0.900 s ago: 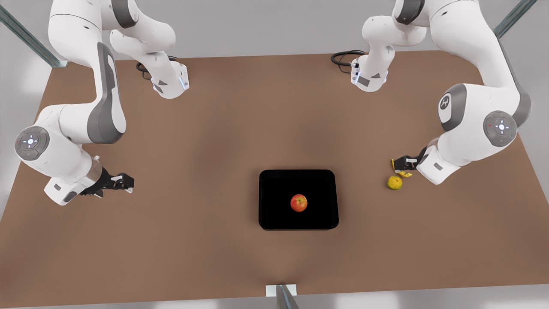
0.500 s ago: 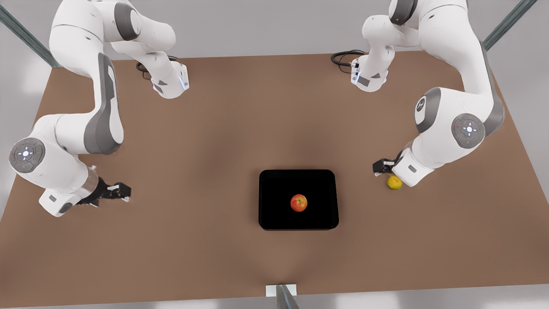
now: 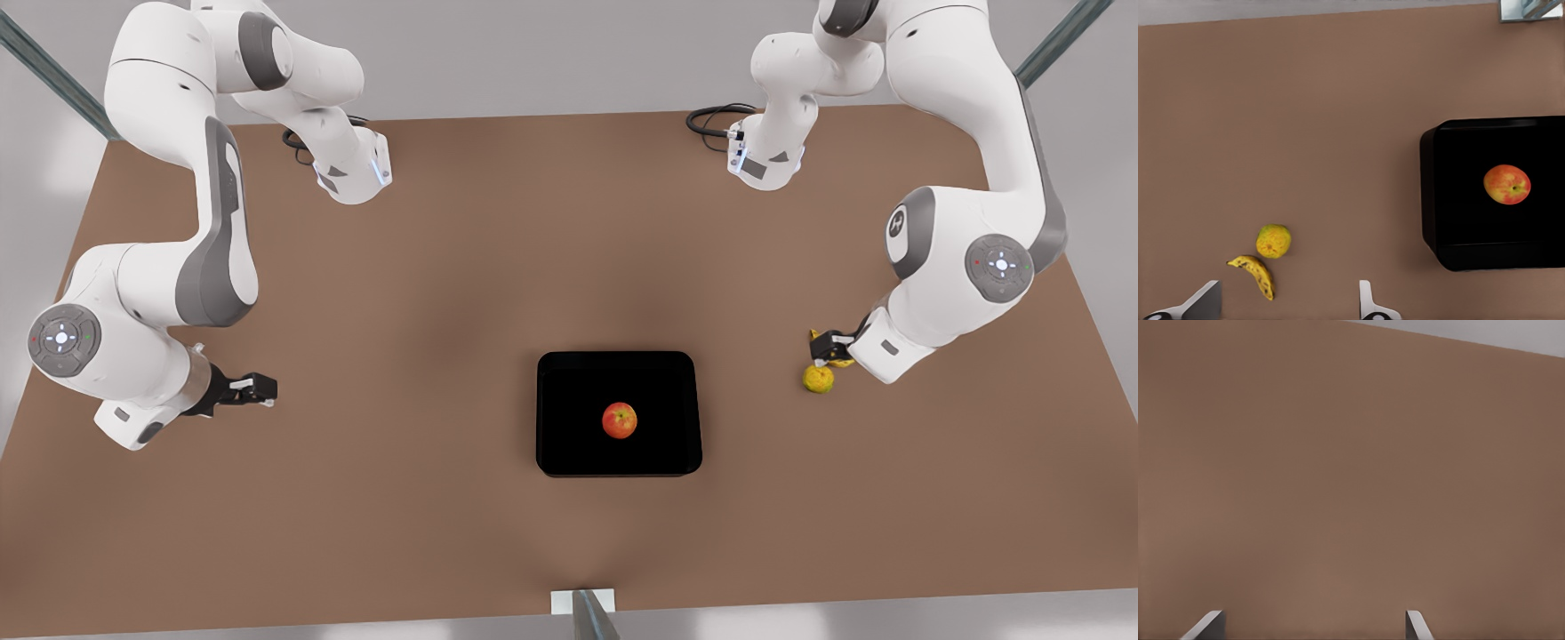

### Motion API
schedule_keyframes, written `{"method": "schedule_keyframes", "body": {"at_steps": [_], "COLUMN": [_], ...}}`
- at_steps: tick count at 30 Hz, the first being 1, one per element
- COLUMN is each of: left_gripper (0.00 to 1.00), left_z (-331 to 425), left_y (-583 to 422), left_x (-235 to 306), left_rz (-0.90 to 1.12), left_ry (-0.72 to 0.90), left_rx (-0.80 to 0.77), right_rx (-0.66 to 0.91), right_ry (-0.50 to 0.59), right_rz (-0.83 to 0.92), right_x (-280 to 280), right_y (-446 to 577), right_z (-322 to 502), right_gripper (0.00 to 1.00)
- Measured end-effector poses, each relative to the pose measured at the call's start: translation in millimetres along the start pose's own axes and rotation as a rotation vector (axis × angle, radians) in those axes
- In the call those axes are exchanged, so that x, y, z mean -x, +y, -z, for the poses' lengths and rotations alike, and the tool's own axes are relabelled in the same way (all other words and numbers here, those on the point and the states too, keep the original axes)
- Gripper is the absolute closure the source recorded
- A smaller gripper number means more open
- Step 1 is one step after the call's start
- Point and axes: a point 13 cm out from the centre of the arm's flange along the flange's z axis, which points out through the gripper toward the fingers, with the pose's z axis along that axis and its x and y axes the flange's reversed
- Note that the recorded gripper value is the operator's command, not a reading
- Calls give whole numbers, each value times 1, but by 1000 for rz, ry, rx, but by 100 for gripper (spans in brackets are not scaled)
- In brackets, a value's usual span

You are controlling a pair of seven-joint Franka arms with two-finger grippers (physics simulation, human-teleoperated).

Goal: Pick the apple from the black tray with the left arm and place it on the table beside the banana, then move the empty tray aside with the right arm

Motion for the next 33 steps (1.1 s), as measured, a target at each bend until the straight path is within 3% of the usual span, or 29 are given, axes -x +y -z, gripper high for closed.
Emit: {"method": "schedule_keyframes", "body": {"at_steps": [6, 10, 14, 18, 22, 33], "left_gripper": [0, 0, 0, 0, 0, 0], "left_z": [1, -7, -71, -153, -197, -263], "left_y": [-22, -230, -329, -355, -337, -332], "left_x": [7, -21, -55, -63, -34, 18], "left_rz": [-73, -331, -388, -293, -119, 91], "left_ry": [-24, -51, -16, 36, 34, -91], "left_rx": [2, 17, 78, 102, 63, 2], "right_rx": [2, 2, 2, 2, 2, 3], "right_ry": [5, 7, 7, 8, 8, 11], "right_rz": [3, 4, 3, 3, 5, 10], "right_x": [-1, -1, -1, -1, -1, 0], "right_y": [1, 1, 0, 0, 0, 4], "right_z": [-1, -2, -2, -2, -2, -5], "right_gripper": [0, 0, 0, 0, 0, 0]}}
